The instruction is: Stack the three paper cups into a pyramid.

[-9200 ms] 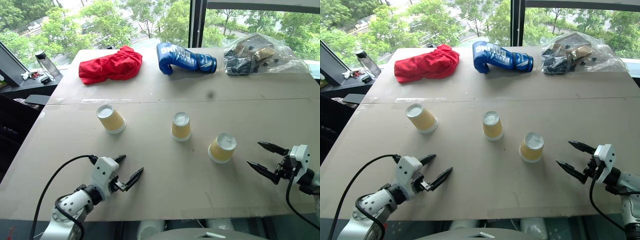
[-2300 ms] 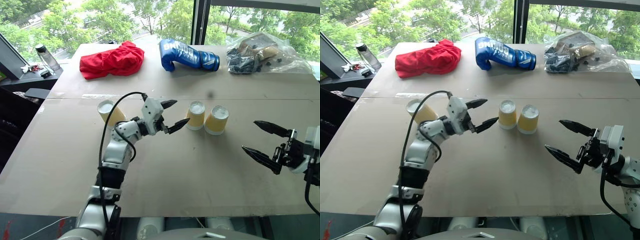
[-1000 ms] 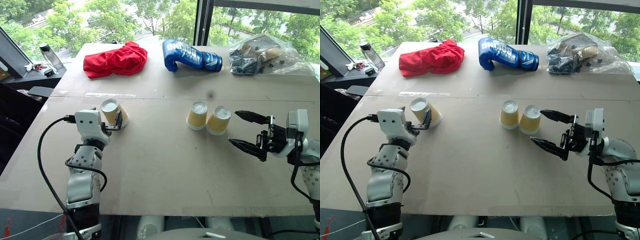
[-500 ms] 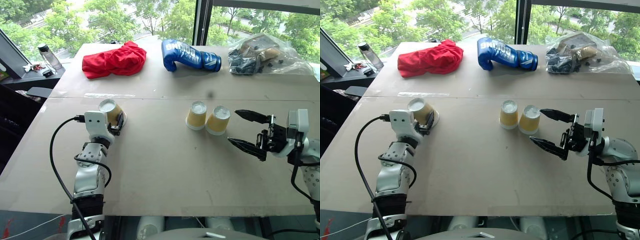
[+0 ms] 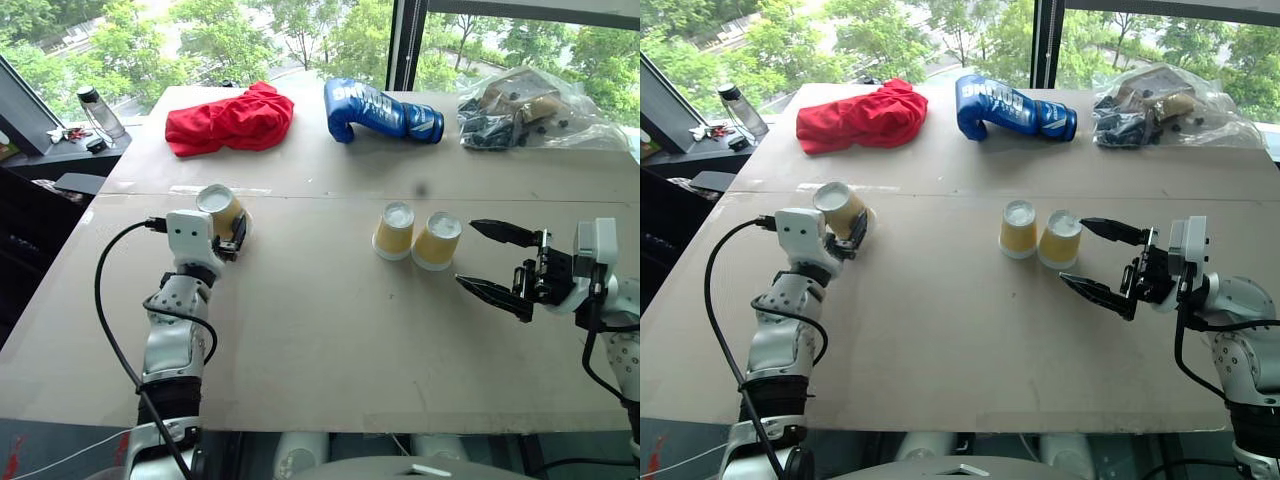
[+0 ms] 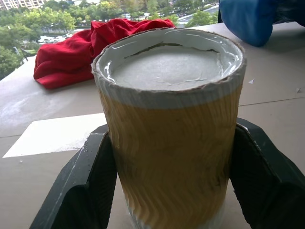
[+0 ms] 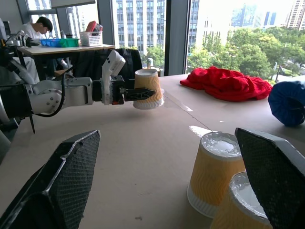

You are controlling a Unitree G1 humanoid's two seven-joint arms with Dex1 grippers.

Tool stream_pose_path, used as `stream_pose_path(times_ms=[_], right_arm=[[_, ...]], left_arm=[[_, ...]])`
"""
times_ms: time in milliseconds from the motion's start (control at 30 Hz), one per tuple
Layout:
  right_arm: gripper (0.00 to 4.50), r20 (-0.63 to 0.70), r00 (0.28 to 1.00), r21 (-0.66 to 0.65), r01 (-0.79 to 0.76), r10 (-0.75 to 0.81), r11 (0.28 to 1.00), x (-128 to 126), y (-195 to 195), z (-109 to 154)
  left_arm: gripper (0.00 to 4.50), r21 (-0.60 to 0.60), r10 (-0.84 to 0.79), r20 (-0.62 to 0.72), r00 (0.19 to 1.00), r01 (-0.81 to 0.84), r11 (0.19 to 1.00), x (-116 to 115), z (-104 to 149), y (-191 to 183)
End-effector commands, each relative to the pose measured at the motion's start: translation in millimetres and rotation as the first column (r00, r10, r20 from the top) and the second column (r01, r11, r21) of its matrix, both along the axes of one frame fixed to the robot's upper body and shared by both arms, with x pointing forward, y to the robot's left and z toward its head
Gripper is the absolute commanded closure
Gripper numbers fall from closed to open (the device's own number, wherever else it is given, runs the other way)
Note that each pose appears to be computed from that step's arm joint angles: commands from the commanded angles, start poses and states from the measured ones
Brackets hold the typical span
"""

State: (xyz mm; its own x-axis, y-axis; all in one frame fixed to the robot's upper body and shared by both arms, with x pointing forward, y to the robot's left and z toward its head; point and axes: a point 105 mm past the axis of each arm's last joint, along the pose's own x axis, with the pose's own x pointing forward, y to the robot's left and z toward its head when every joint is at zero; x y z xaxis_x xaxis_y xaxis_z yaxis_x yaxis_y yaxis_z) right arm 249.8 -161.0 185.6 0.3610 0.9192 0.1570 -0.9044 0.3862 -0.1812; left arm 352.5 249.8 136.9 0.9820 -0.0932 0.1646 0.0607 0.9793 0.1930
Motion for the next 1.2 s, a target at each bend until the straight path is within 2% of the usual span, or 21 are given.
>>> stream_pose_path(times_ms=[33, 133, 233, 367, 467, 600, 767, 1200], right_arm=[[0.0, 0.061, 0.998, 0.013, 0.014, -0.015, 1.0, -3.6, -4.5, 15.7], [0.0, 0.062, 0.998, 0.031, 0.027, -0.029, 0.999, -2.6, -5.8, 18.3], [0.0, 0.059, 0.996, 0.058, 0.057, -0.06, 0.997, 0.1, -10.3, 20.5], [0.0, 0.045, 0.989, 0.091, 0.137, -0.141, 0.986, 5.8, -26.9, 20.5], [0.0, 0.042, 0.984, 0.073, 0.173, -0.176, 0.982, 4.8, -36.8, 16.5], [0.0, 0.057, 0.961, 0.038, 0.27, -0.271, 0.962, 4.0, -54.4, 12.0], [0.0, 0.052, 0.941, 0.014, 0.333, -0.333, 0.943, -0.3, -60.2, 9.6], [0.0, 0.041, 0.929, 0.034, 0.365, -0.367, 0.93, -9.8, -63.3, 6.5]], left_arm=[[1.45, 0.036, -0.158, 0.051, 0.986, 0.156, 0.987, 7.5, 27.8, -24.9], [1.45, 0.073, -0.331, 0.063, 0.941, 0.327, 0.942, 17.9, 50.0, -57.6], [1.45, 0.099, -0.509, 0.06, 0.859, 0.502, 0.859, 24.8, 70.2, -95.4], [1.45, 0.102, -0.757, 0.062, 0.65, 0.751, 0.653, 27.8, 102.8, -166.9], [1.45, 0.087, -0.849, 0.029, 0.527, 0.845, 0.527, 25.1, 104.8, -199.1], [1.45, 0.067, -0.917, -0.061, 0.393, 0.919, 0.389, 22.0, 91.6, -240.8], [1.45, 0.086, -0.936, -0.125, 0.328, 0.944, 0.319, 20.6, 80.2, -262.9], [1.45, 0.112, -0.931, -0.208, 0.301, 0.952, 0.283, 16.1, 78.5, -258.9]])
